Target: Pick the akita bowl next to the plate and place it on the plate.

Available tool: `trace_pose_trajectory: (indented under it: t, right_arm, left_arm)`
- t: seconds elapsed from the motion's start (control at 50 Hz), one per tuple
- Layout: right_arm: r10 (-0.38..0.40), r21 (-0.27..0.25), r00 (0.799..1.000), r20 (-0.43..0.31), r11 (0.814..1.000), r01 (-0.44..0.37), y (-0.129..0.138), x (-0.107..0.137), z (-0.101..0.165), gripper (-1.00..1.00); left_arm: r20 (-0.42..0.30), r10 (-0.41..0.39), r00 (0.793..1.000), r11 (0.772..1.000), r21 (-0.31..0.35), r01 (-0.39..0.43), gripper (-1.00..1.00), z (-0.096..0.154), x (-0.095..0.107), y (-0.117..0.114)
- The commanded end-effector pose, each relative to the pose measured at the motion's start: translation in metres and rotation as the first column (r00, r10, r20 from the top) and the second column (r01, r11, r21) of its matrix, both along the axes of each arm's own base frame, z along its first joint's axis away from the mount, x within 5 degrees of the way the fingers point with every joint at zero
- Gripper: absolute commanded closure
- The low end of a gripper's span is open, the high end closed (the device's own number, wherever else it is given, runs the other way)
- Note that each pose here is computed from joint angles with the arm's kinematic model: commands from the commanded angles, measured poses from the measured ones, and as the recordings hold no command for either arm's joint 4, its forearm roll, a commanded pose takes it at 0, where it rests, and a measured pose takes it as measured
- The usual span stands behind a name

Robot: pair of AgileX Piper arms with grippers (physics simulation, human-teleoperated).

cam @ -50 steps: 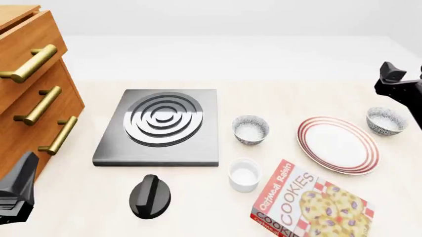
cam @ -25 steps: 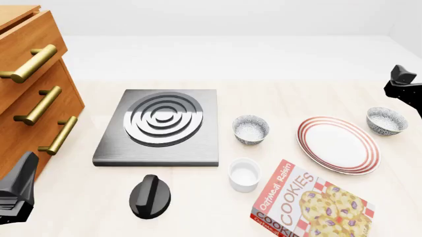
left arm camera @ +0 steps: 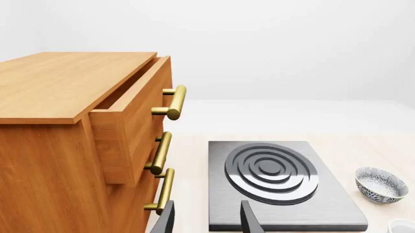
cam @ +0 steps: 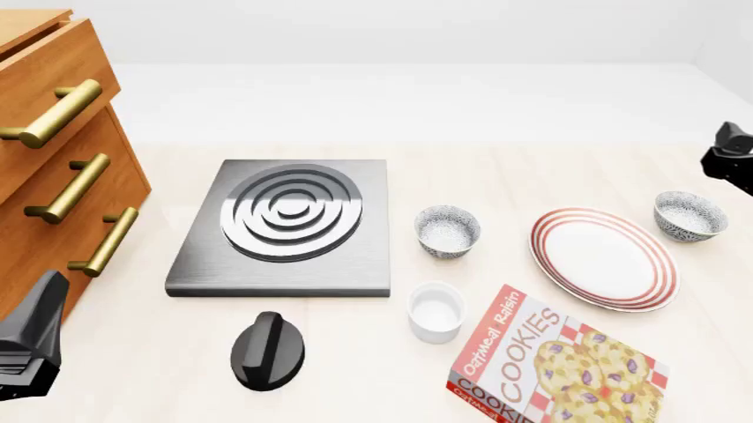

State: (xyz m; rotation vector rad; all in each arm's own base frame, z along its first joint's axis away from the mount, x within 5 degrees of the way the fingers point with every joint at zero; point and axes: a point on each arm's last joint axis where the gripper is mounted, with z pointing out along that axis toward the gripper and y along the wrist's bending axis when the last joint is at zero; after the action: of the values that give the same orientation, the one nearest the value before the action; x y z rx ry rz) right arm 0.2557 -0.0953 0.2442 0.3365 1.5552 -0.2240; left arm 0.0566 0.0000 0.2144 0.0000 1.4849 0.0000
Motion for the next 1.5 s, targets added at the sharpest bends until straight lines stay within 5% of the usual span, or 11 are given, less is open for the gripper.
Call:
trace_pose_trajectory:
  t: [0.02,1.5]
  right_arm:
    - [-0.026,0.006,1.0,-0.006,1.0,0.026,-0.008,0.001,-0.003,-1.0]
    - [-0.068,0.016,0.998,-0.013,0.998,0.069,-0.023,0.005,-0.003,-1.0]
  left_arm:
    - [0.0,0.0,1.0,1.0,0.0,0.0,-1.0,0.0,0.0,0.0]
    - [0.0,0.0,1.0,1.0,0.0,0.0,-1.0,0.0,0.0,0.0]
